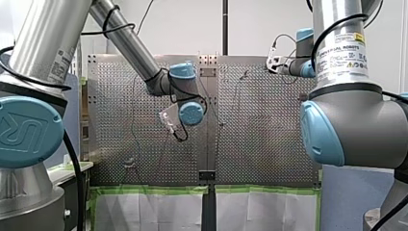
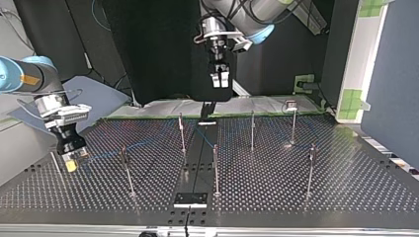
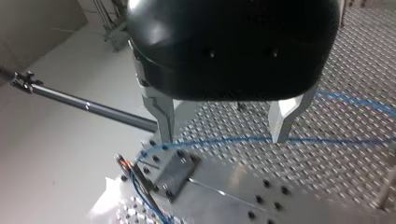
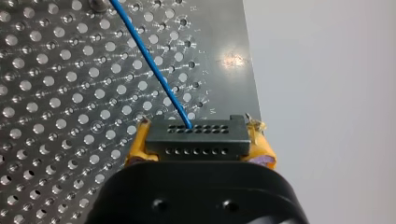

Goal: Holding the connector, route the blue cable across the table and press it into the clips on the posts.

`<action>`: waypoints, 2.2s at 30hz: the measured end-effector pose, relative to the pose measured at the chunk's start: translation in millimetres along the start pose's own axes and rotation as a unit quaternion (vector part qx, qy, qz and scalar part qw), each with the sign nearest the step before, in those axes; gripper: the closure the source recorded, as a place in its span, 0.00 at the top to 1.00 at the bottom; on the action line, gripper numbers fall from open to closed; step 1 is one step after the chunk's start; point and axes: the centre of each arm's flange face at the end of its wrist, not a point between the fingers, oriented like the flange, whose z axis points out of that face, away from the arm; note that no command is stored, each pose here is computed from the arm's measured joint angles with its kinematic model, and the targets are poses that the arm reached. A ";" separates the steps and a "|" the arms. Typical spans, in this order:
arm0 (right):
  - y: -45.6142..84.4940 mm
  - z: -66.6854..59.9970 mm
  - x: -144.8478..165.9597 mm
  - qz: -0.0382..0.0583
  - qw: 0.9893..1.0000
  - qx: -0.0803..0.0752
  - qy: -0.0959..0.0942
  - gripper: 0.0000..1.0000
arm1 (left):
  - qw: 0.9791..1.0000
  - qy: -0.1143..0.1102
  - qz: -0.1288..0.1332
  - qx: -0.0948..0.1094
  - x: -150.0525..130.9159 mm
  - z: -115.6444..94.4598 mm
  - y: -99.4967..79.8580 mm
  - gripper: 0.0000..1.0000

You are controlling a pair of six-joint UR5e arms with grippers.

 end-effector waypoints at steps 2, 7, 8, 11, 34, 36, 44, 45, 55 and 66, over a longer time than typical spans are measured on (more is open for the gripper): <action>0.1 0.0 0.1 0.000 1.000 0.000 0.000 0.00 | 1.000 0.002 0.003 -0.005 4.3 -6.6 7.1 1.00; 0.4 0.0 0.3 0.000 1.000 0.000 0.000 0.00 | 1.000 0.013 0.014 -0.008 10.3 -23.1 22.6 1.00; 0.7 -0.1 0.3 0.000 1.000 0.000 0.000 0.00 | 1.000 0.016 0.017 -0.008 11.1 -25.9 25.3 1.00; 0.9 -0.4 0.1 0.000 1.000 -0.001 0.000 0.00 | 0.999 0.023 0.025 -0.010 13.5 -34.3 34.3 1.00; -14.7 2.2 -7.1 0.005 1.000 0.009 -0.010 0.00 | 0.996 0.056 0.065 -0.020 20.0 -66.2 77.3 1.00; -14.8 2.2 -7.2 0.005 1.000 0.009 -0.010 0.00 | 0.996 0.056 0.065 -0.020 20.0 -66.2 77.4 1.00; -14.8 2.2 -7.1 0.005 1.000 0.009 -0.010 0.00 | 0.996 0.056 0.065 -0.020 20.0 -66.4 77.5 1.00; -14.8 2.2 -7.2 0.005 1.000 0.009 -0.010 0.00 | 0.996 0.056 0.065 -0.020 20.0 -66.3 77.5 1.00; -14.8 2.2 -7.2 0.005 1.000 0.009 -0.010 0.00 | 0.996 0.056 0.065 -0.020 20.0 -66.3 77.5 1.00; -14.8 2.2 -7.2 0.005 1.000 0.009 -0.010 0.00 | 0.996 0.056 0.065 -0.020 20.0 -66.3 77.5 1.00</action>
